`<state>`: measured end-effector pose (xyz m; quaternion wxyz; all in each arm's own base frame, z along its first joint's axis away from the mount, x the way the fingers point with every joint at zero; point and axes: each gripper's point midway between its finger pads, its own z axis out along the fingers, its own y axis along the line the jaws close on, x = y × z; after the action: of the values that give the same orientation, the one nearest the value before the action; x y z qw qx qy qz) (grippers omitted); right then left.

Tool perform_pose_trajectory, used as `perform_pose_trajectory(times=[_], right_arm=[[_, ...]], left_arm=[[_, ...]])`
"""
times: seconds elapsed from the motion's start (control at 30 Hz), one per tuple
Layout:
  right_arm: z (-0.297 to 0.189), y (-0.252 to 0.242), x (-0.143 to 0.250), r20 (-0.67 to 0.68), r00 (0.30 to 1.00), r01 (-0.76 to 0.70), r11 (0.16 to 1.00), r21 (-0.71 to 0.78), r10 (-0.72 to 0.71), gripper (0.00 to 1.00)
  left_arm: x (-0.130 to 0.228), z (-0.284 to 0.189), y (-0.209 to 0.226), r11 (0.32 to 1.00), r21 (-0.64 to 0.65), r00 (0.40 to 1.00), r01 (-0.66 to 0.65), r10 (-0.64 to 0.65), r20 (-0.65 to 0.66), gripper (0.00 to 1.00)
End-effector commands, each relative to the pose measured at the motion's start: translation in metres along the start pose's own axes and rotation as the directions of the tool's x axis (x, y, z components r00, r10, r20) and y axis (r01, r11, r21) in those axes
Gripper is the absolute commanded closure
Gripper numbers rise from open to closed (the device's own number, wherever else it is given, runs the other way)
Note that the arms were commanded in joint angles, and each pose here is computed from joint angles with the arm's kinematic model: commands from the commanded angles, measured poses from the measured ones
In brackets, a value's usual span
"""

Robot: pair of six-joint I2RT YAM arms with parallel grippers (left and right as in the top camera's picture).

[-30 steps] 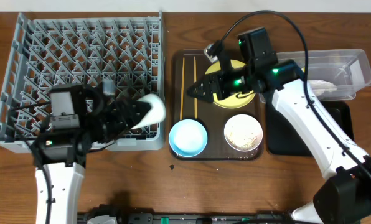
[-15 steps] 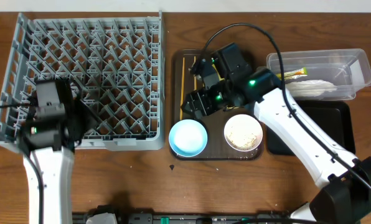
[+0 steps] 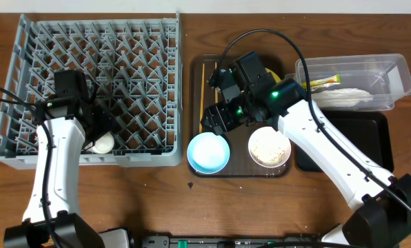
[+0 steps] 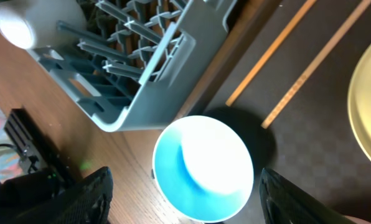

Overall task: Sort waste into correct bins and load items into the dishwasher
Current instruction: 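Place the white cup upside down in the dish rack with the left gripper, then grasp the white bowl of rice with the right gripper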

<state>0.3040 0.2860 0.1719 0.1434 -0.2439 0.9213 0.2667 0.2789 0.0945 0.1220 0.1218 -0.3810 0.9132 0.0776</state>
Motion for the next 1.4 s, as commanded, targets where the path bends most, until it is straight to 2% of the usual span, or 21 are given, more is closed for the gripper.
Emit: perform_pose_trajectory(times=[0.0, 0.27, 0.33, 0.37, 0.5, 0.6, 0.7, 0.87, 0.93, 1.0, 1.07, 1.2, 1.37], right_arm=[[0.000, -0.007, 0.000, 0.004, 1.000, 0.016, 0.998, 0.065, -0.016, 0.26], [-0.003, -0.028, 0.001, 0.021, 0.997, -0.077, 0.983, 0.166, 0.074, 0.27], [-0.005, -0.039, 0.005, 0.033, 0.985, -0.170, 0.959, 0.228, 0.167, 0.30], [-0.007, -0.045, 0.011, 0.033, 0.973, -0.228, 0.935, 0.270, 0.228, 0.32], [-0.014, -0.067, 0.036, 0.050, 0.928, -0.353, 0.833, 0.426, 0.368, 0.38], [-0.017, -0.085, 0.051, 0.074, 0.915, -0.373, 0.760, 0.533, 0.397, 0.44], [-0.009, -0.096, 0.064, 0.081, 0.902, -0.393, 0.727, 0.563, 0.425, 0.51], [0.024, -0.109, 0.083, 0.074, 0.903, -0.392, 0.741, 0.545, 0.423, 0.59], [0.034, -0.115, 0.092, 0.075, 0.902, -0.393, 0.740, 0.546, 0.424, 0.64], [0.039, -0.121, 0.102, 0.081, 0.889, -0.417, 0.722, 0.552, 0.452, 0.65], [0.043, -0.124, 0.108, 0.086, 0.881, -0.431, 0.714, 0.552, 0.465, 0.65], [0.047, -0.125, 0.103, 0.110, 0.883, -0.439, 0.721, 0.537, 0.456, 0.75], [0.055, -0.130, 0.107, 0.095, 0.881, -0.435, 0.715, 0.548, 0.464, 0.73]], left_arm=[[-0.007, -0.029, -0.018, 0.990, 0.137, 0.999, -0.029, 0.026, 0.024, 0.07], [0.000, -0.098, -0.045, 0.899, 0.405, 0.983, -0.165, 0.119, 0.136, 0.07], [0.013, -0.119, -0.056, 0.828, 0.494, 0.964, -0.264, 0.202, 0.175, 0.07], [0.028, -0.135, -0.064, 0.758, 0.556, 0.941, -0.340, 0.271, 0.205, 0.07], [0.059, -0.158, -0.075, 0.619, 0.634, 0.881, -0.463, 0.397, 0.257, 0.07], [0.081, -0.167, -0.078, 0.539, 0.663, 0.838, -0.520, 0.472, 0.274, 0.07], [0.096, -0.168, -0.080, 0.514, 0.667, 0.815, -0.539, 0.518, 0.259, 0.07], [0.107, -0.170, -0.084, 0.484, 0.672, 0.791, -0.560, 0.554, 0.260, 0.07], [0.107, -0.170, -0.085, 0.485, 0.672, 0.791, -0.560, 0.554, 0.259, 0.06], [0.107, -0.169, -0.085, 0.485, 0.672, 0.791, -0.559, 0.555, 0.258, 0.01], [0.107, -0.169, -0.085, 0.485, 0.673, 0.791, -0.559, 0.555, 0.256, 0.01], [0.107, -0.169, -0.085, 0.485, 0.673, 0.791, -0.559, 0.555, 0.256, 0.00], [0.107, -0.169, -0.085, 0.485, 0.673, 0.791, -0.559, 0.555, 0.256, 0.00]])
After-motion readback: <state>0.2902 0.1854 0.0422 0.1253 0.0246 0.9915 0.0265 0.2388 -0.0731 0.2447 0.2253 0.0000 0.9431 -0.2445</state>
